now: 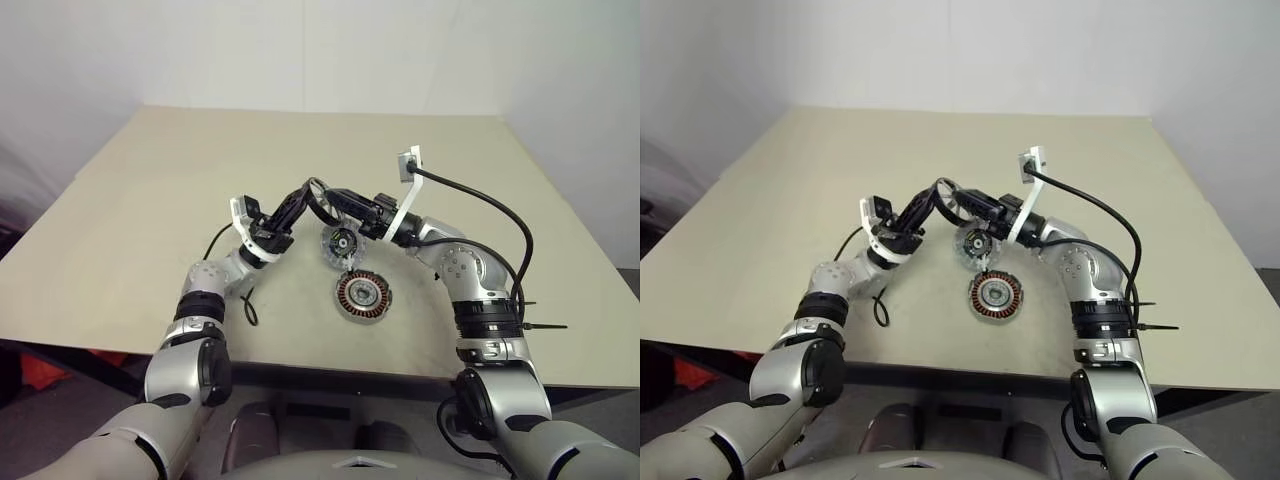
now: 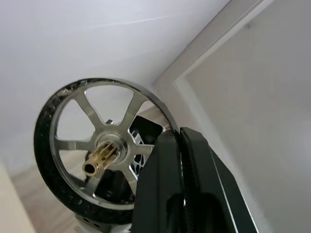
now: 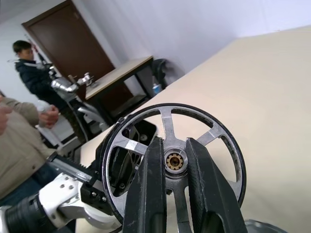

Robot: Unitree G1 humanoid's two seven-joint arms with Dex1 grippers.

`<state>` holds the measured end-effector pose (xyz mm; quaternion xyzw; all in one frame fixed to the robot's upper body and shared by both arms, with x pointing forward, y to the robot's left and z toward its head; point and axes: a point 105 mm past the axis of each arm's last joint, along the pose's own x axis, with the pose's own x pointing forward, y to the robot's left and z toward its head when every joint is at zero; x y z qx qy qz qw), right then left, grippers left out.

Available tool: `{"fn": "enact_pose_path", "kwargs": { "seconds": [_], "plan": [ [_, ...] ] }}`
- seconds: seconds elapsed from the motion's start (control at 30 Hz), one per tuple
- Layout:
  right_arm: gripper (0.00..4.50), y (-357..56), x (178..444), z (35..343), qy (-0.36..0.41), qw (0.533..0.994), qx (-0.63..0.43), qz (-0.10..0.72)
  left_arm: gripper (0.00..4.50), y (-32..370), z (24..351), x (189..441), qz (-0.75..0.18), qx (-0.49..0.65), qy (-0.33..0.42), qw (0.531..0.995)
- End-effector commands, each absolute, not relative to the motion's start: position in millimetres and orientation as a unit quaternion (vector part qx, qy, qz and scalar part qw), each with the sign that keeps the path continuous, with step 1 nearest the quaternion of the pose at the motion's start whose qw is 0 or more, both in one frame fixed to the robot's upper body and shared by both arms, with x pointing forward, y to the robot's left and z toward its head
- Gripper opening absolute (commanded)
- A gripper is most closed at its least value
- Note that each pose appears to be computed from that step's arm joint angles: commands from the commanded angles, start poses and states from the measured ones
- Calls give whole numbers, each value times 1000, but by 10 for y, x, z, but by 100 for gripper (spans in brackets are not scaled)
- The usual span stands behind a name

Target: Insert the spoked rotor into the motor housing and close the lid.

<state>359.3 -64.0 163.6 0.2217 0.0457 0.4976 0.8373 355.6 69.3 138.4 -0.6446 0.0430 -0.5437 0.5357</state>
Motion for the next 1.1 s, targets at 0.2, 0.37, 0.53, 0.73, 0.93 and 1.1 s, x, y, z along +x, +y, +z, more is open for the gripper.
{"fn": "enact_pose_path", "kwargs": {
  "seconds": [0.2,0.37,0.53,0.73,0.93,1.1],
  "plan": [
    [28,-443,3485,1819,16,811,213,545,0,556,1207,3750,-481,-550,60,680],
    [28,-446,3490,1811,14,813,210,543,0,455,1171,3832,-443,-541,90,709],
    [28,-445,3493,1808,13,814,209,542,0,405,1343,3694,-486,-562,62,666],
    [28,-444,3500,1804,12,815,206,541,0,561,1478,3695,-490,-624,24,607],
    [28,-447,3513,1802,10,818,201,539,145,585,1370,3708,-478,-625,39,615],
    [28,-445,3511,1801,10,817,199,540,309,539,1165,3752,-450,-583,77,672]
  ]
}}
